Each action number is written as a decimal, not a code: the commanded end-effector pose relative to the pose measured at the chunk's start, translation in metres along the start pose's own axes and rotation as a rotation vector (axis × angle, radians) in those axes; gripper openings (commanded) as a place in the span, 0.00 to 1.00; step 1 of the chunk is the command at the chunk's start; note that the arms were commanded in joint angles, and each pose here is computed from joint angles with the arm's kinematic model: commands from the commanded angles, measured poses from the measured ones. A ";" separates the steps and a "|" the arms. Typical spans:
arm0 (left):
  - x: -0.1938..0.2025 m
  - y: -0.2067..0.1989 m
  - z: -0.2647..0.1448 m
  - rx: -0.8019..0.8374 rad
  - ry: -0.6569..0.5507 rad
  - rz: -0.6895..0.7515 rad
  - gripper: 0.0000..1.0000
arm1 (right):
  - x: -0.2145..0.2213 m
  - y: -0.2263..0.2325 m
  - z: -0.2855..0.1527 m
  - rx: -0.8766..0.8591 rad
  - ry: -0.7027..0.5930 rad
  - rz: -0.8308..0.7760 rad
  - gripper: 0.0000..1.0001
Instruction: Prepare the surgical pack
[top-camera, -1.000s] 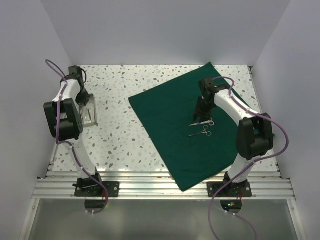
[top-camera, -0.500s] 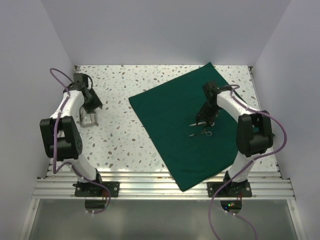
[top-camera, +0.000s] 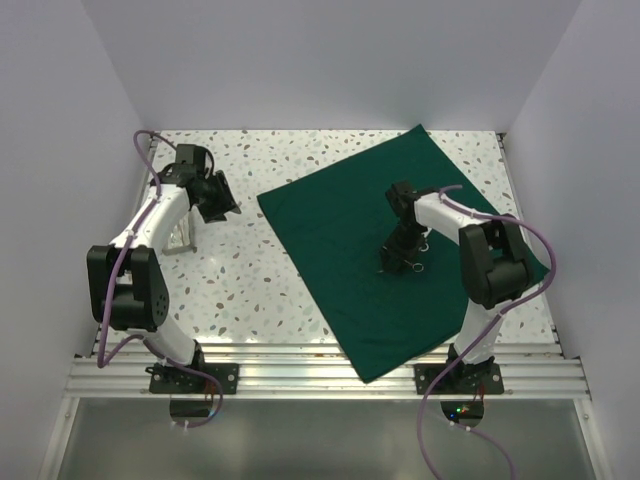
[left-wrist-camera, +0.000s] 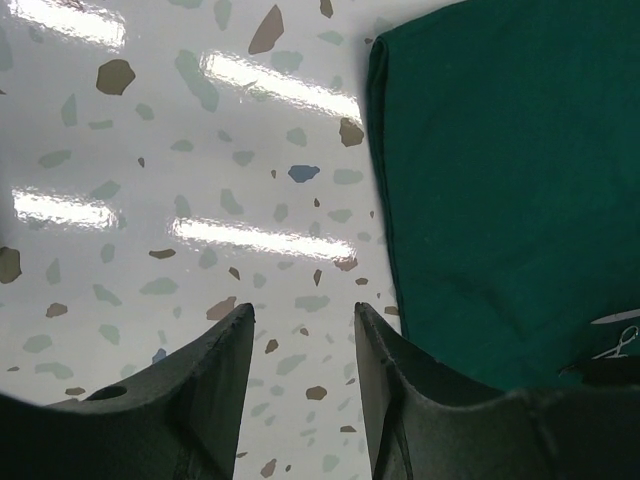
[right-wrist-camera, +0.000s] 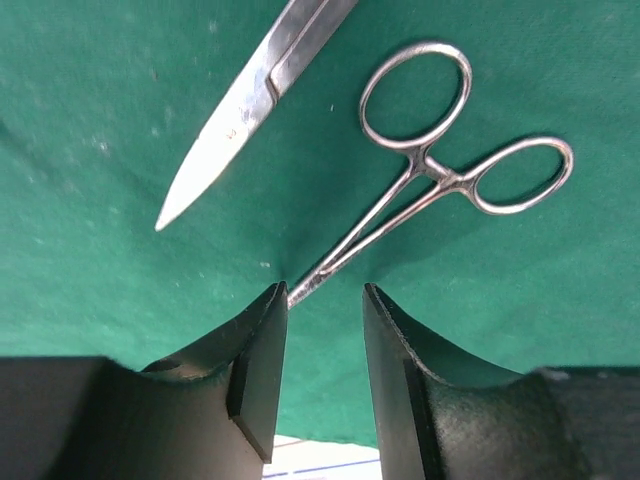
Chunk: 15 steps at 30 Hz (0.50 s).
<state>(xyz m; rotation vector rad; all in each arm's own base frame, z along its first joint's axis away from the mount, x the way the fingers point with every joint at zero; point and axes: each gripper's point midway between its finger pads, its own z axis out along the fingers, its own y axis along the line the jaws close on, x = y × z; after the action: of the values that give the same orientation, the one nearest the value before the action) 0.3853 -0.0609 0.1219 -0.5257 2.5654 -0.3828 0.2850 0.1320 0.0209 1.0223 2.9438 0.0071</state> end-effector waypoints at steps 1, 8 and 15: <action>-0.007 -0.014 -0.010 0.064 -0.045 0.012 0.49 | -0.012 -0.001 0.007 0.017 -0.055 0.058 0.40; -0.005 -0.016 -0.011 0.081 -0.037 0.019 0.49 | -0.010 -0.003 0.025 0.038 -0.037 0.074 0.34; -0.007 -0.019 -0.013 0.088 -0.044 0.025 0.49 | -0.003 -0.010 0.028 0.062 -0.017 0.083 0.20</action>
<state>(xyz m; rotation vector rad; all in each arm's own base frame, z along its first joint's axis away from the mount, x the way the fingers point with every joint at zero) 0.3820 -0.0669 0.1202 -0.5133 2.5749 -0.4268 0.2886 0.1298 0.0116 1.0964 2.9071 -0.0116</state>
